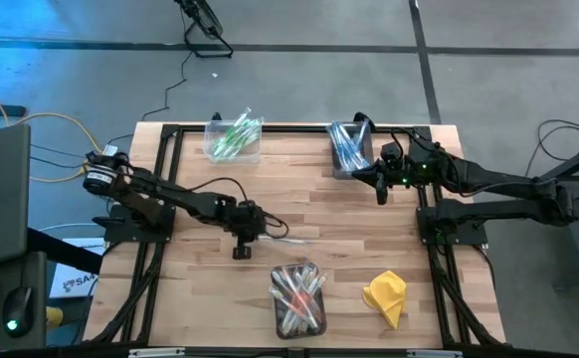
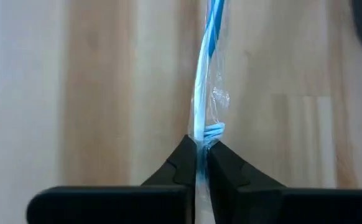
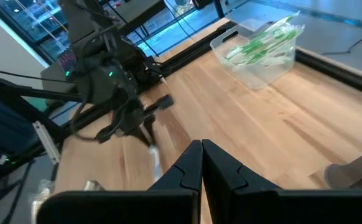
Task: Pick & Place Toothbrushes
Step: Put the blue toothbrush into the top black bin
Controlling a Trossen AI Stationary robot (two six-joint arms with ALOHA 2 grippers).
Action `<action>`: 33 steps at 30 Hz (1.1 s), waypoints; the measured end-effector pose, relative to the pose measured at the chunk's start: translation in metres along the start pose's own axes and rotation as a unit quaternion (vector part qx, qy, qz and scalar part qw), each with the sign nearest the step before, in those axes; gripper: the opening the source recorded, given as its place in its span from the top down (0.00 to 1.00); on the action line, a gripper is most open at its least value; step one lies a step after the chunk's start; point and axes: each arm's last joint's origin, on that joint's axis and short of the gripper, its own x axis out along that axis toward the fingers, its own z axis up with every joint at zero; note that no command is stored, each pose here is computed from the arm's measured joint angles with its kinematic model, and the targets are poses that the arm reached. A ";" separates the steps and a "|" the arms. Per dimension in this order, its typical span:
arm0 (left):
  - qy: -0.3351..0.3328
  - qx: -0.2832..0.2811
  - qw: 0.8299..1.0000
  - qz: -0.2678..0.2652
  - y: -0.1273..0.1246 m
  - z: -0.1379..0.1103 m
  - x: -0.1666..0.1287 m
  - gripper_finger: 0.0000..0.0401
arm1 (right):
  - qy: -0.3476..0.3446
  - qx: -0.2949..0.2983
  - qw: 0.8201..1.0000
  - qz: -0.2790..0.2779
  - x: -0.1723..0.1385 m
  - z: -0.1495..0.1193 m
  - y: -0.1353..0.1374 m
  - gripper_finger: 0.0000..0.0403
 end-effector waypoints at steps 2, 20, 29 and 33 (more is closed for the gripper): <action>-0.004 -0.011 1.000 0.016 0.006 0.001 -0.008 0.98 | 0.002 0.010 1.000 0.006 0.000 0.000 0.000 1.00; -0.269 -0.152 0.950 0.052 0.074 0.015 -0.134 0.98 | 0.005 -0.032 0.997 0.070 0.000 0.003 0.005 1.00; -0.430 -0.172 0.886 0.017 0.072 0.030 -0.171 0.98 | -0.023 -0.059 0.995 0.081 -0.001 0.008 0.008 1.00; -0.458 -0.174 0.872 0.008 0.072 0.034 -0.176 0.98 | -0.037 -0.059 0.995 0.077 0.000 0.010 0.009 1.00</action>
